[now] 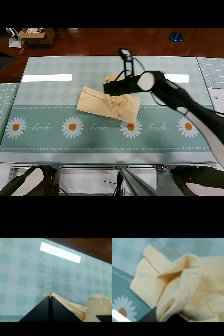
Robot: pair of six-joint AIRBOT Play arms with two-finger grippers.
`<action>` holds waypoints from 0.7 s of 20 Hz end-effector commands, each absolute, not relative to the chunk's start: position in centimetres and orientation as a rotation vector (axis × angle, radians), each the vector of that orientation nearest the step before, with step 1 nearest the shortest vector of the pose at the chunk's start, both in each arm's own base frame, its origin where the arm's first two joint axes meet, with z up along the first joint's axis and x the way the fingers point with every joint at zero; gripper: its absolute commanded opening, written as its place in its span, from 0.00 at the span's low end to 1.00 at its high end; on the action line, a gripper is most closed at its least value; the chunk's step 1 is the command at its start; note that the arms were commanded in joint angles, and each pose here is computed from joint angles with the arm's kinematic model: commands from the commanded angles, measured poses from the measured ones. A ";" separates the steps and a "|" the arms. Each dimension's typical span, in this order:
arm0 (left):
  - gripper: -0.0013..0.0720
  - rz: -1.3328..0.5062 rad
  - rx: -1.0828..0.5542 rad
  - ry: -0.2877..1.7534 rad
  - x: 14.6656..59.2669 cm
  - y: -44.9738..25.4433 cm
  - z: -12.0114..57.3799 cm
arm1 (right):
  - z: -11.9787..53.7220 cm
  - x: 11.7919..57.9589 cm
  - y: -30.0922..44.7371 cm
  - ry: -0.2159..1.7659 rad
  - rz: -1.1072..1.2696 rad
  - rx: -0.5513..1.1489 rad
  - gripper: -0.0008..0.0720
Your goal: Fold the shirts.
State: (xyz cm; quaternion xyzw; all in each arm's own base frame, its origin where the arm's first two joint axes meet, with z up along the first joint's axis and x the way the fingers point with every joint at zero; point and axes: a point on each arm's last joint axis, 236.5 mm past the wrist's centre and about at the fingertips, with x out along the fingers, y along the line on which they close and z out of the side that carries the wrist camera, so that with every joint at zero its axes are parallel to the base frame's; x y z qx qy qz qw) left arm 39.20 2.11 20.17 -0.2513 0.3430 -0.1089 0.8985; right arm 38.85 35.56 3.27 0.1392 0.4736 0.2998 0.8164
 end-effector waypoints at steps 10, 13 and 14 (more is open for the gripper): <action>0.05 -0.308 -0.528 0.850 36.1 -2.1 15.3 | 3.3 39.6 40.8 0.902 0.672 0.435 0.63; 0.05 -0.314 -0.509 0.842 36.2 -2.0 15.3 | 4.0 40.1 31.8 0.976 0.603 0.156 0.63; 0.05 -0.312 -0.509 0.840 36.2 -2.0 15.4 | 3.2 39.7 26.3 1.060 0.515 0.031 0.63</action>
